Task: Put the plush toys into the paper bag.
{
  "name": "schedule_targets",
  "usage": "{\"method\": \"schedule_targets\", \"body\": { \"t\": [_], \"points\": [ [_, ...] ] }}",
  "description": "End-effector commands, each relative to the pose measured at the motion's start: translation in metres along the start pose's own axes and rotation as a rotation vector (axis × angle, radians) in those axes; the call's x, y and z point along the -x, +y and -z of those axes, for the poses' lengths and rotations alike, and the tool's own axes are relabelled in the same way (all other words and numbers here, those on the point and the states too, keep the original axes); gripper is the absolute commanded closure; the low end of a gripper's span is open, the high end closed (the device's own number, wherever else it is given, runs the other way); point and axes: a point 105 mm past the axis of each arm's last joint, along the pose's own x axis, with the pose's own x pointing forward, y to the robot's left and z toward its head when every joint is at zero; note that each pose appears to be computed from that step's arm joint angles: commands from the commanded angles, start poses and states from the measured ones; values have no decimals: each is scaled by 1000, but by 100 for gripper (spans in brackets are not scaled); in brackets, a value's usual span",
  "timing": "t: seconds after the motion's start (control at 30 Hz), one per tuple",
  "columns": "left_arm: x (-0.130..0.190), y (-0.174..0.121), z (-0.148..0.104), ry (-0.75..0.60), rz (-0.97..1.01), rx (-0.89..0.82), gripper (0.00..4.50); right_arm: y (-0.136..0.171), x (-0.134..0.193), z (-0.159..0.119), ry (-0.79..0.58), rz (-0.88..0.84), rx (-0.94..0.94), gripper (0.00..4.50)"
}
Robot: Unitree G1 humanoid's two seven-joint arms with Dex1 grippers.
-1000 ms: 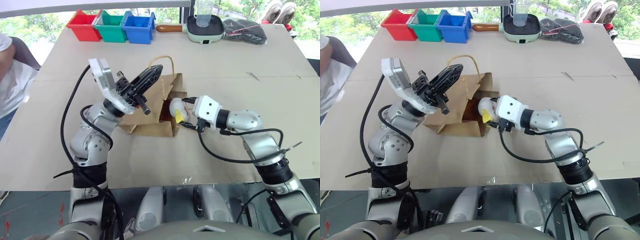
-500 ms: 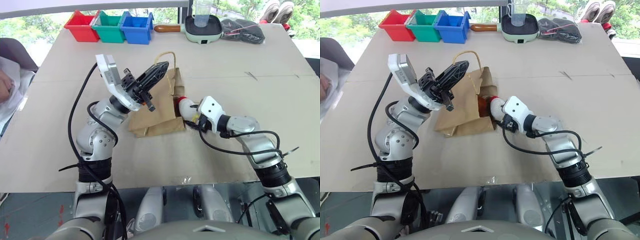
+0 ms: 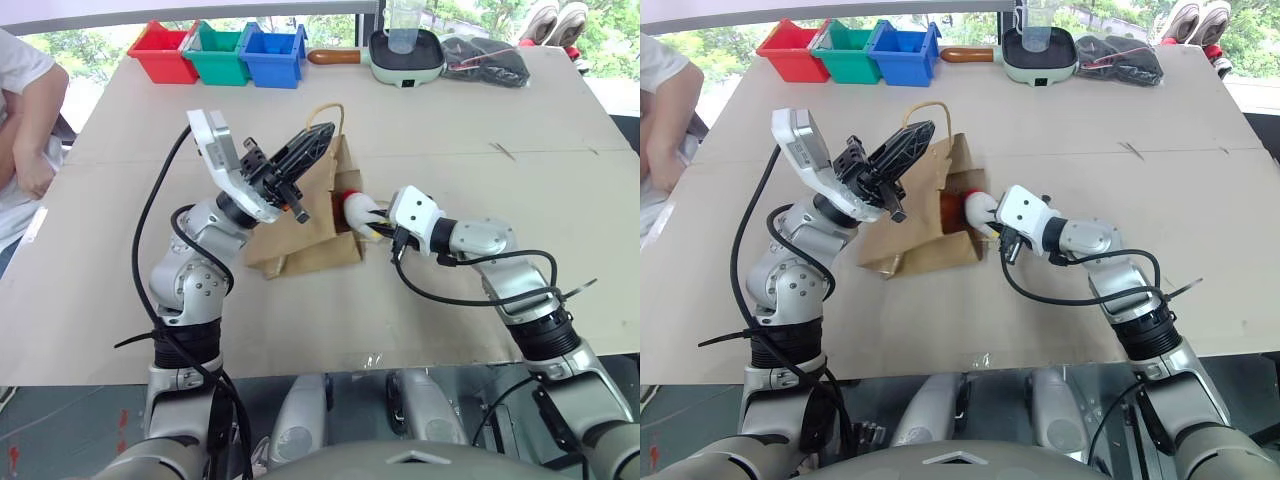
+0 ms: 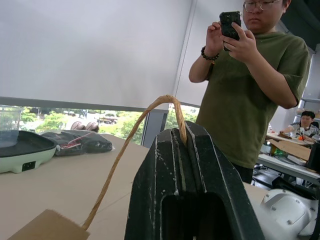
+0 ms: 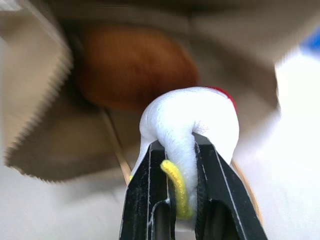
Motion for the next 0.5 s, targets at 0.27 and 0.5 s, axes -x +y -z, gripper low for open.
{"method": "schedule_targets", "body": {
  "t": [0.27,0.5],
  "points": [
    [-8,-12,-1,17,82,-57,450,22,-22,-26,-105,-213,160,446],
    [-12,-22,0,-3,116,-32,450,36,-70,-17,-140,-290,172,446]
  ]
}}
